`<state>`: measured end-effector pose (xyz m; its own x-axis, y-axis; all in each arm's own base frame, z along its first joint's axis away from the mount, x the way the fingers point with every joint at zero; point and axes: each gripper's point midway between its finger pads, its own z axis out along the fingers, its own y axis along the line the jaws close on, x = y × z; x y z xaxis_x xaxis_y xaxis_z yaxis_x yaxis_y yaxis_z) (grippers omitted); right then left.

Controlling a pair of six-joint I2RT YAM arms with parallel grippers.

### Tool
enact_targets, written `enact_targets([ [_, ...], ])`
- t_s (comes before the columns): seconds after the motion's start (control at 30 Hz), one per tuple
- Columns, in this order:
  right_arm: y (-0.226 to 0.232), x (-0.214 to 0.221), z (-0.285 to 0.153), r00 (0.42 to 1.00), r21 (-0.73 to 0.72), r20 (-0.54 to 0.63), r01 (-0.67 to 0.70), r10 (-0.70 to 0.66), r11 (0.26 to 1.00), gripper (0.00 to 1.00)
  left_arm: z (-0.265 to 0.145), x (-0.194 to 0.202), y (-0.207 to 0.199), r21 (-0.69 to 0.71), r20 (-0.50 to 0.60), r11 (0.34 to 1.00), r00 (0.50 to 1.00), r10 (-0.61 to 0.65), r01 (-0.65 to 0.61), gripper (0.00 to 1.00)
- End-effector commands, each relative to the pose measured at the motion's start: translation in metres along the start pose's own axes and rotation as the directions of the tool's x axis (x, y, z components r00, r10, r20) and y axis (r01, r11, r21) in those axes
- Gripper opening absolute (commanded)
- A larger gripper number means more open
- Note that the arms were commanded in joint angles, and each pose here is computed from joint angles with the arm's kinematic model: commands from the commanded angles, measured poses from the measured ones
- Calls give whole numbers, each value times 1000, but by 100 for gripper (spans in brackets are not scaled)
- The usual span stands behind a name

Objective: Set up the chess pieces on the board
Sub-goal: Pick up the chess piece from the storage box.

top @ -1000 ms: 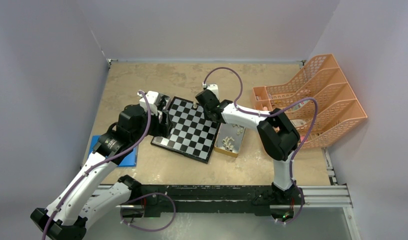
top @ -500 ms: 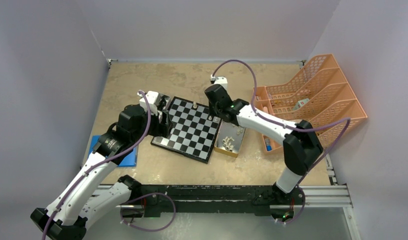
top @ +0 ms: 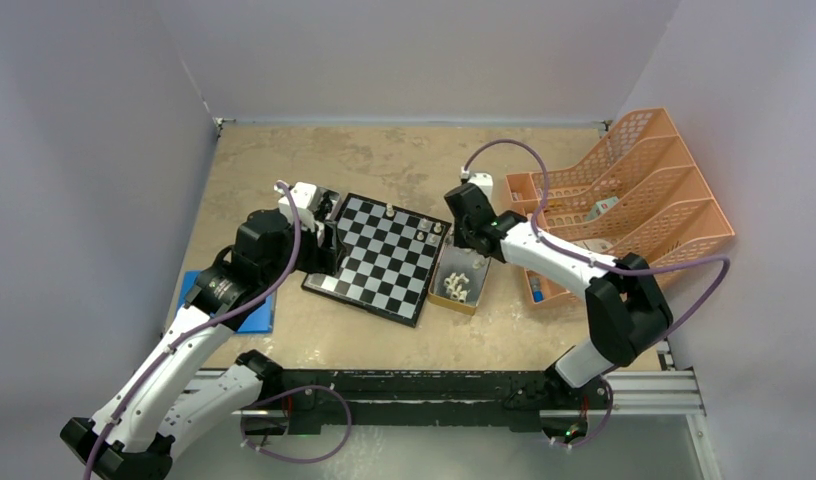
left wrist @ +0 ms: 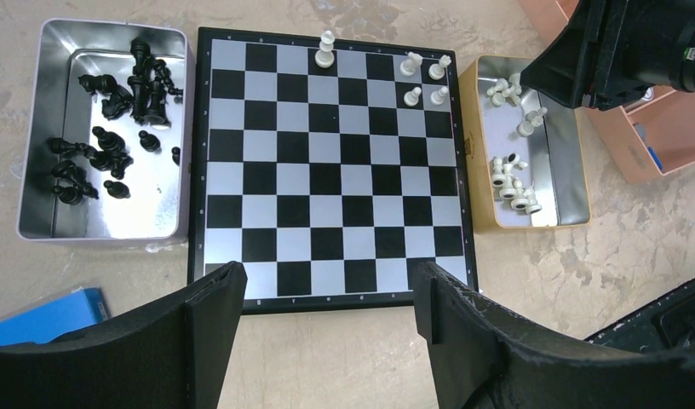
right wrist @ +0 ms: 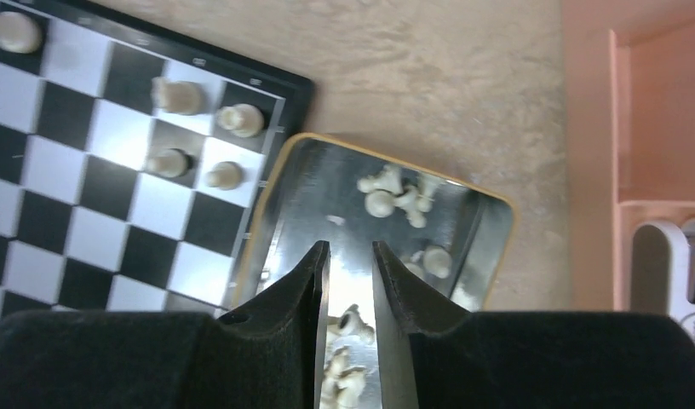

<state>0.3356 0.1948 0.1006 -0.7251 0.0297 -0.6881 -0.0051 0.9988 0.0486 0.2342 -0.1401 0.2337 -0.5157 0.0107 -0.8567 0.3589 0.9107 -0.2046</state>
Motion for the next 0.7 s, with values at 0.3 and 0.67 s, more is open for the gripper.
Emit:
enact_targets([
  [0.3,-31,35,18,995,68,-89,-36,42,997,34,-1,-9,-6,33,42,999,999,9,-10,72],
  [0.67,-35,48,18,990,77,-142,-10,21,997,36,0,-9,-9,55,37,998,999,15,-17,72],
])
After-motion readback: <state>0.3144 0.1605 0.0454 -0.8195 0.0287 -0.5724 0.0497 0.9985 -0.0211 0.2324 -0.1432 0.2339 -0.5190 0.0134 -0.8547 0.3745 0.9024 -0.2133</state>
